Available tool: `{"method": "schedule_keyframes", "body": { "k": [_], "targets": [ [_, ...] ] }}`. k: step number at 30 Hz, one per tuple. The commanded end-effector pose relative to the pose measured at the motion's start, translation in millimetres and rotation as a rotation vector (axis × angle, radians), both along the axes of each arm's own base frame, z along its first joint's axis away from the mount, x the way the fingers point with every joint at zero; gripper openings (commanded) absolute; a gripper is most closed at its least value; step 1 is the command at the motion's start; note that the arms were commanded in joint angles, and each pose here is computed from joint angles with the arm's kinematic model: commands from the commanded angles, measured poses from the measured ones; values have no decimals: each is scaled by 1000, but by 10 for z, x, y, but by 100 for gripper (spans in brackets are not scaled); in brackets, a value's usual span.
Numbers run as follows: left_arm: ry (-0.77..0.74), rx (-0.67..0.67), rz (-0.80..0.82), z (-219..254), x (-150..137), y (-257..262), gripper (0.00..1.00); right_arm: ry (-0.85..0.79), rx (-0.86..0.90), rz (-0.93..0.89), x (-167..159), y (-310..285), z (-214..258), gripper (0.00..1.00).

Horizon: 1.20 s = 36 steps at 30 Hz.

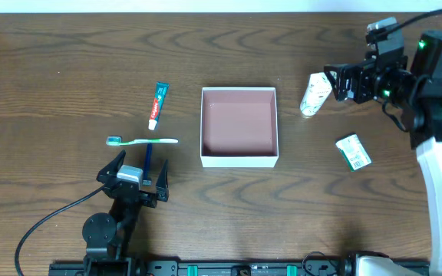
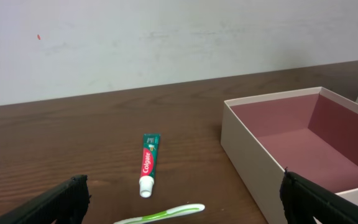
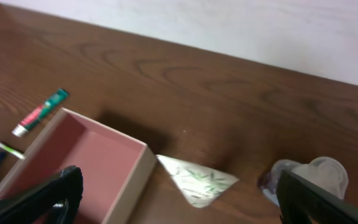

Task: Pack container
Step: 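Reach the right gripper to the white Pantene tube and close on it, then lift the Pantene tube with the right gripper and carry it over the box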

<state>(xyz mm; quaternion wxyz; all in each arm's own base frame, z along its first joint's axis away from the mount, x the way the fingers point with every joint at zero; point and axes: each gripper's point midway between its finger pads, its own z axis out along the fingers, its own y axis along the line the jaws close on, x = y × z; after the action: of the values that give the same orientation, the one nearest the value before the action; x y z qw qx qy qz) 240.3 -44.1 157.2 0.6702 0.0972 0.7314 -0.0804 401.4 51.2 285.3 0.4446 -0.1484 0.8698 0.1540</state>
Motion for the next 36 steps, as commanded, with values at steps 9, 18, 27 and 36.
{"method": "schedule_keyframes", "body": {
  "k": [9, 18, 27, 36],
  "targets": [
    [55, -13, -11, -167, -9, -17, 98, 34, -55, 139, 237, 68, -417, 94],
    [55, -13, -11, -167, -9, -17, 98, 110, -64, 228, 244, 133, -785, 87],
    [55, -13, -11, -167, -9, -17, 98, 135, -68, 239, 237, 126, -883, 64],
    [55, -13, -11, -167, -9, -18, 98, 179, -61, 240, 158, 128, -947, 36]
  ]
}}
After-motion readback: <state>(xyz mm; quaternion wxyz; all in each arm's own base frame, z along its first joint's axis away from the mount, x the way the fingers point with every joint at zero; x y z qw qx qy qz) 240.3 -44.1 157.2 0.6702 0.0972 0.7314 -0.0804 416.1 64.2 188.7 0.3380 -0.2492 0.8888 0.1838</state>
